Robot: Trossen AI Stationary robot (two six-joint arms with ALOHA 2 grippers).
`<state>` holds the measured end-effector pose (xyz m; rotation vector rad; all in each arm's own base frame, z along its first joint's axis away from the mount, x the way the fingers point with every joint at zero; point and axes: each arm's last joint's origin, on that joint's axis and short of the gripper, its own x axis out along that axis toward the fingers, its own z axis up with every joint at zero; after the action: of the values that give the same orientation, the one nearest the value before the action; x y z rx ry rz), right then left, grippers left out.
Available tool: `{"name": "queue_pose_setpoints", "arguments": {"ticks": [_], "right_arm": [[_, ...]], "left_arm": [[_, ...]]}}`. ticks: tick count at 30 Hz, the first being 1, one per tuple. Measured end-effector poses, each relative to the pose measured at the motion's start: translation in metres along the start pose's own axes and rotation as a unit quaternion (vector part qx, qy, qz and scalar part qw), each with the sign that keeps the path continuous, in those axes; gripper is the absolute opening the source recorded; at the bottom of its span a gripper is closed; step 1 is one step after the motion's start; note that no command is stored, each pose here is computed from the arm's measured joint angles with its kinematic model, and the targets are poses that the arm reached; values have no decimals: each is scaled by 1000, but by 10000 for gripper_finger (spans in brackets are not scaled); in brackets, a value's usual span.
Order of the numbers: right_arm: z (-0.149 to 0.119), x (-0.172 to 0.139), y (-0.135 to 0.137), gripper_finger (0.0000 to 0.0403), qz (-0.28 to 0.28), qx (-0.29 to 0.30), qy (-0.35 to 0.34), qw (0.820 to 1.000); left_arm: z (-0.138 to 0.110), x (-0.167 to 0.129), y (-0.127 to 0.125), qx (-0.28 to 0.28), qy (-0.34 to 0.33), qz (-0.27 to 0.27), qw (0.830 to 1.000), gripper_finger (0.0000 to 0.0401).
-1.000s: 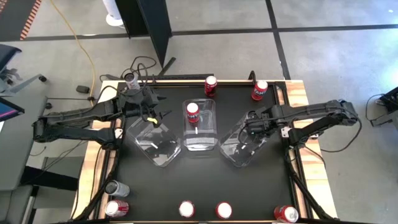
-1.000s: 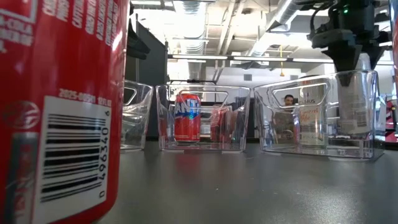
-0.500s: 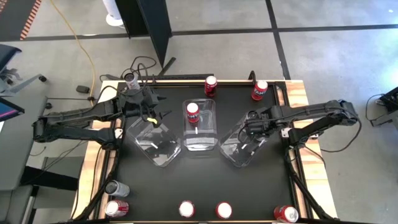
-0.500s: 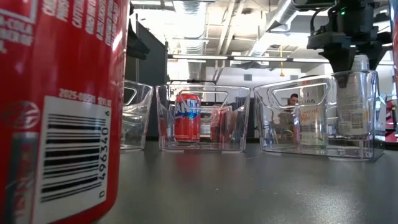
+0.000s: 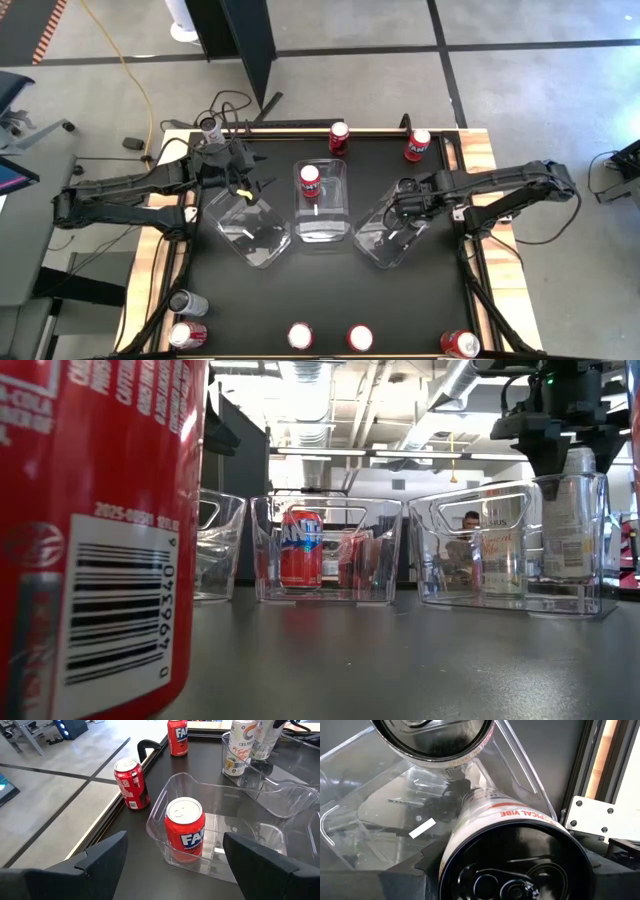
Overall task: Sort soda cans
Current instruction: Put the bottom right white soda can into the right transparent bin
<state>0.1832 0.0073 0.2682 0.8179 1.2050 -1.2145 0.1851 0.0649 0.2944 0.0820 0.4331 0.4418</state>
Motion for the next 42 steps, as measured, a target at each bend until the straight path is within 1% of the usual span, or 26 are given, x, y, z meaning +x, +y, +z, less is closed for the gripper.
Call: {"name": "queue_pose_setpoints", "arguments": {"ticks": [4, 11, 21, 34, 37, 42], "right_arm": [[-5, -1, 1, 275, 3, 6, -6, 1000], [-14, 17, 3, 275, 3, 7, -2, 1000], [-10, 18, 1, 276, -10, 10, 1, 1000], [-2, 20, -1, 276, -18, 33, 6, 999], [-2, 20, -1, 283, -16, 33, 5, 999], [-2, 20, -1, 314, -17, 33, 5, 999]], "left_arm": [[0, 0, 0, 0, 0, 0, 1000, 320], [0, 0, -1, 0, -3, -11, 1000, 320], [1, 0, -1, -1, -5, -11, 1000, 320], [0, 0, -1, 0, -1, -11, 1000, 320], [0, 0, -1, 1, -2, -11, 1000, 320], [0, 0, -1, 1, -1, -10, 1000, 320]]}}
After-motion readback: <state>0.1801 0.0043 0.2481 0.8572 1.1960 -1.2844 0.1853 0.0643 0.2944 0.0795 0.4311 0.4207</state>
